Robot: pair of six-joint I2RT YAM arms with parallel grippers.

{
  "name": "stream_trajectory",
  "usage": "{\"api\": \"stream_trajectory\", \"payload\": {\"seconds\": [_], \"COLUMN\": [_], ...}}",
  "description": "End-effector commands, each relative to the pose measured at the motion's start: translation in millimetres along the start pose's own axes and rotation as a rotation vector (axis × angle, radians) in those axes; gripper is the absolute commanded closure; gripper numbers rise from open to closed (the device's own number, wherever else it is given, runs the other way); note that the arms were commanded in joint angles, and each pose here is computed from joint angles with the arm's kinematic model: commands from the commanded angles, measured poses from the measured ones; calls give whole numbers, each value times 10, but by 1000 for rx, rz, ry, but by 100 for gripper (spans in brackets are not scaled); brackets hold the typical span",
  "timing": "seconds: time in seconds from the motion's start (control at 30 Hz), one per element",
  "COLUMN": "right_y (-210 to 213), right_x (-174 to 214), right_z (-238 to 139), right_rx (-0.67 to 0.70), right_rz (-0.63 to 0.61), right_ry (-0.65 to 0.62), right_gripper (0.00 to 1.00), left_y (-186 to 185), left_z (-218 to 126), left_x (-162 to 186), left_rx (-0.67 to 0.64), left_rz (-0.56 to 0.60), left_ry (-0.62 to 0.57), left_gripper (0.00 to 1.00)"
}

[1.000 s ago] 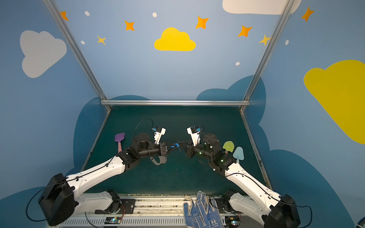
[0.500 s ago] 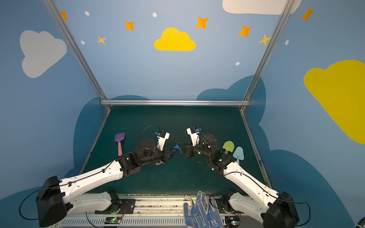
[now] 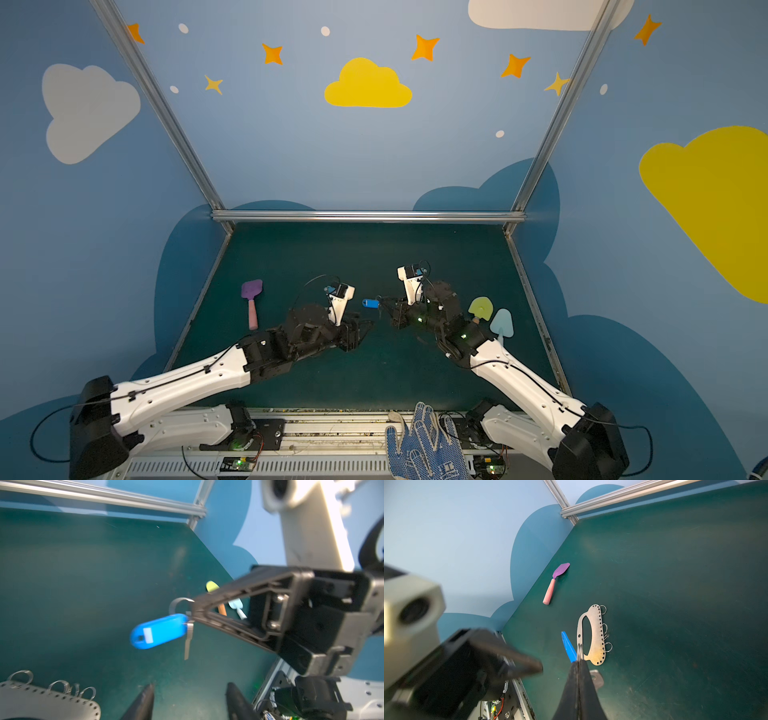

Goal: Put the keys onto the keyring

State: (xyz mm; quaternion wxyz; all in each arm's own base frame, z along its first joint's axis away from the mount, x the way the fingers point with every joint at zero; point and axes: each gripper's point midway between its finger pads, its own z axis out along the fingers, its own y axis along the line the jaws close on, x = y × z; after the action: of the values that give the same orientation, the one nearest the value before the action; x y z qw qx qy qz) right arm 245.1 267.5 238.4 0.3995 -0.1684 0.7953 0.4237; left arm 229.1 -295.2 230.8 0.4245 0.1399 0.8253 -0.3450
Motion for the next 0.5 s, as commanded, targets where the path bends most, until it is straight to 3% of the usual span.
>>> {"api": "stream_trajectory", "payload": {"seconds": [0.0, 0.37, 0.47], "right_y": [74, 374, 363], "right_x": [-78, -121, -112], "right_z": [-49, -70, -63], "right_rx": [-27, -182, -177], "right_rz": [-34, -46, -41], "right_ry": [-28, -31, -29], "right_gripper": [100, 100, 100], "left_y": [80, -26, -141], "left_z": [-149, 111, 84], "left_x": [-261, -274, -304], "left_rx": [13, 111, 184], "left_rz": [-94, -95, -84], "left_ry": [-88, 19, 17], "left_gripper": [36, 35, 62]}}
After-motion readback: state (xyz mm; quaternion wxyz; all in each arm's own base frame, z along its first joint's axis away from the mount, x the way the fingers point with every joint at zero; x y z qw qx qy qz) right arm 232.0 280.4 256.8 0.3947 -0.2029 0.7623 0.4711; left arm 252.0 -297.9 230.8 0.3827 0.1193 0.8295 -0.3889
